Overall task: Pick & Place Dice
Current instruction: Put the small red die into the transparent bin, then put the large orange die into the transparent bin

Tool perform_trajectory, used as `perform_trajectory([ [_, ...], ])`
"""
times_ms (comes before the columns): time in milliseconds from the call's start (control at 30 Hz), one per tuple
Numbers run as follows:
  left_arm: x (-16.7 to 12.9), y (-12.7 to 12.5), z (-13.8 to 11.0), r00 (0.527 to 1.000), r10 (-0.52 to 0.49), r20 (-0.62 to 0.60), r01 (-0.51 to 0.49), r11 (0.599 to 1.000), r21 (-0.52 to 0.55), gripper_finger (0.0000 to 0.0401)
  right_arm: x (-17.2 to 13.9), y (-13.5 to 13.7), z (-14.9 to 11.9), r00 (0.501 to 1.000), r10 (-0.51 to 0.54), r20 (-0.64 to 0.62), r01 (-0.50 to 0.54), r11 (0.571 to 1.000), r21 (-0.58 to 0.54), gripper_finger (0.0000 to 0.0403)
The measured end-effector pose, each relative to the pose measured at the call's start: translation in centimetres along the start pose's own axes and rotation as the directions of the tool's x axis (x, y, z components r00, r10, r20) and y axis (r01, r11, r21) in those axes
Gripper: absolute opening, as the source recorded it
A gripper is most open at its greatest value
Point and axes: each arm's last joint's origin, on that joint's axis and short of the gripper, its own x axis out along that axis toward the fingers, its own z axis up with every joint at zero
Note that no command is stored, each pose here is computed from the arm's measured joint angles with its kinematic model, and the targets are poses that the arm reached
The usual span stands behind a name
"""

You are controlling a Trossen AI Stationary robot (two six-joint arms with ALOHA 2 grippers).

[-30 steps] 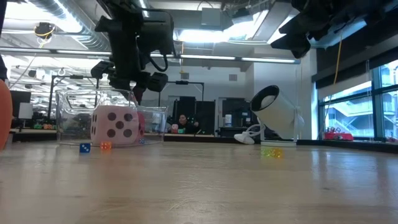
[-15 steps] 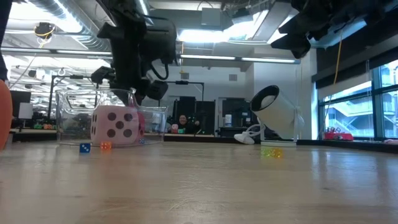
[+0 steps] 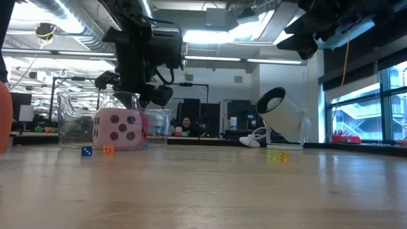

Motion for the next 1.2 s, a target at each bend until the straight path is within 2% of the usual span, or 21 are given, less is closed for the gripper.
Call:
perform_trajectory([
  [567,-0.5,-0.1,-0.3,1.0,-0.006,0.028,0.005,0.999,0.038,0.0105,0.0,0.0,0.0,1.0,0.003,0.0,-0.003,1.0,0.0,0.0242],
  [1067,-4.5,1.1,0.3,0.987,-0.134,0.092,0.131,0.991,0.039,0.0102,0.0,0.0,0.0,1.0,0.003,0.0,-0.003,1.0,-0.002,0.0242],
  [1200,-6.0,1.6,0.5,0.976,-0.187,0.109,0.178,0.98,0.084,0.0102,0.0,0.0,0.0,1.0,0.002,0.0,-0.002,1.0,-0.002,0.0242],
])
